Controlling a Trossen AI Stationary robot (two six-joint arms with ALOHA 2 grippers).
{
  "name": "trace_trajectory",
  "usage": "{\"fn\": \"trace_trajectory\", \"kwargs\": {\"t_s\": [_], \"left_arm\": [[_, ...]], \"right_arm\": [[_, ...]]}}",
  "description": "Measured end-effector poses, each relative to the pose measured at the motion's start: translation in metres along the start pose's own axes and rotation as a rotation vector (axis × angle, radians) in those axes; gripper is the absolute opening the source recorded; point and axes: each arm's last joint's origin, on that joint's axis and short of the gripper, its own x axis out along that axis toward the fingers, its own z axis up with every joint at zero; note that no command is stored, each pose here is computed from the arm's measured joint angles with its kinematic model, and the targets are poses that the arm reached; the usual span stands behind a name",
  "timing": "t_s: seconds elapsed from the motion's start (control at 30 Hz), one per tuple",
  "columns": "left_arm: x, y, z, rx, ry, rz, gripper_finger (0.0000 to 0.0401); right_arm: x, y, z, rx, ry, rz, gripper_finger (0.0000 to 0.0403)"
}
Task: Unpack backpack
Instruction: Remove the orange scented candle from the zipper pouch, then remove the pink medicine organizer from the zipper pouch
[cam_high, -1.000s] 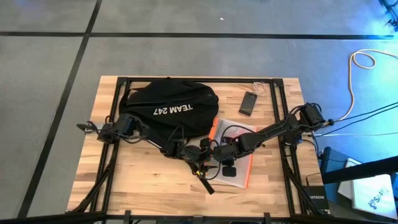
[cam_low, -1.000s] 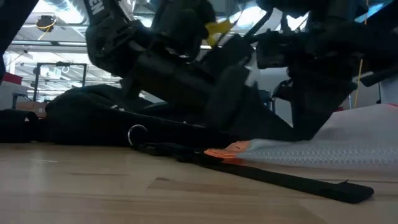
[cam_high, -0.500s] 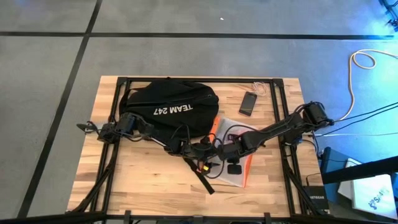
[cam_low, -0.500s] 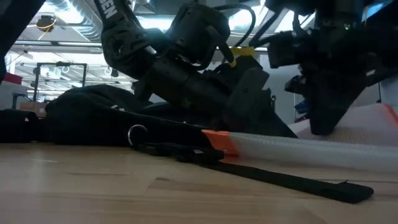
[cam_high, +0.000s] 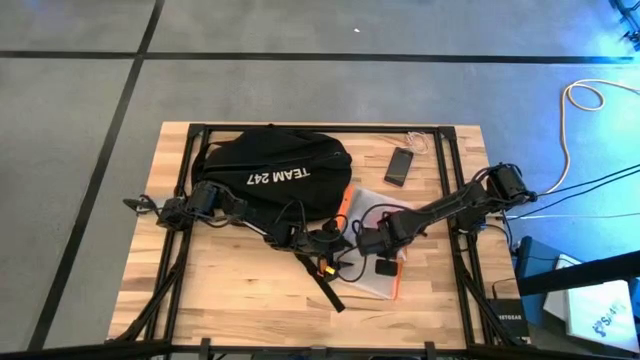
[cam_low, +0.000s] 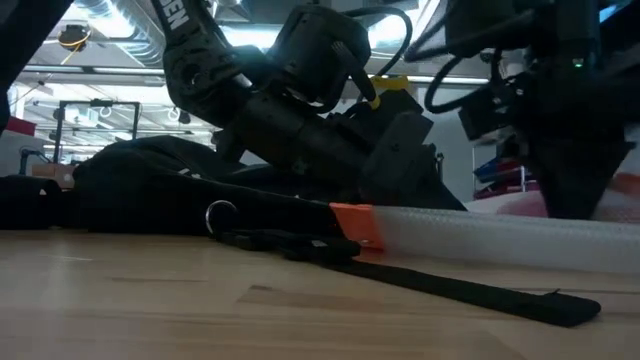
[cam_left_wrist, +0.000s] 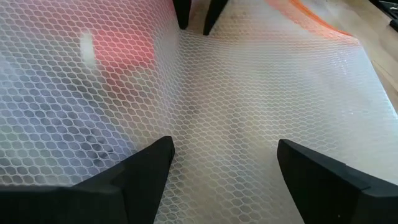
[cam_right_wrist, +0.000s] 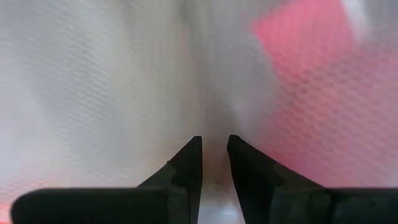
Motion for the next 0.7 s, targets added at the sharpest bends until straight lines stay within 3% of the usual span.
{"fn": "trace_trajectory", "kwargs": {"t_s": [0.5, 0.6, 0.7], "left_arm": [[0.000, 0.000, -0.001, 0.001, 0.003, 0.004, 0.0280], [0.000, 0.000, -0.001, 0.001, 0.004, 0.006, 0.0280], [0.000, 0.000, -0.001, 0.001, 0.003, 0.008, 0.0280]], "right_arm": [[-0.003, -0.009, -0.020, 0.059, 0.215, -0.072, 0.0065], [-0.011, -0.008, -0.021, -0.002, 0.146, -0.113, 0.0065], [-0.021, -0.004, -0.012, -0.087, -0.060, -0.111, 0.0065]]}}
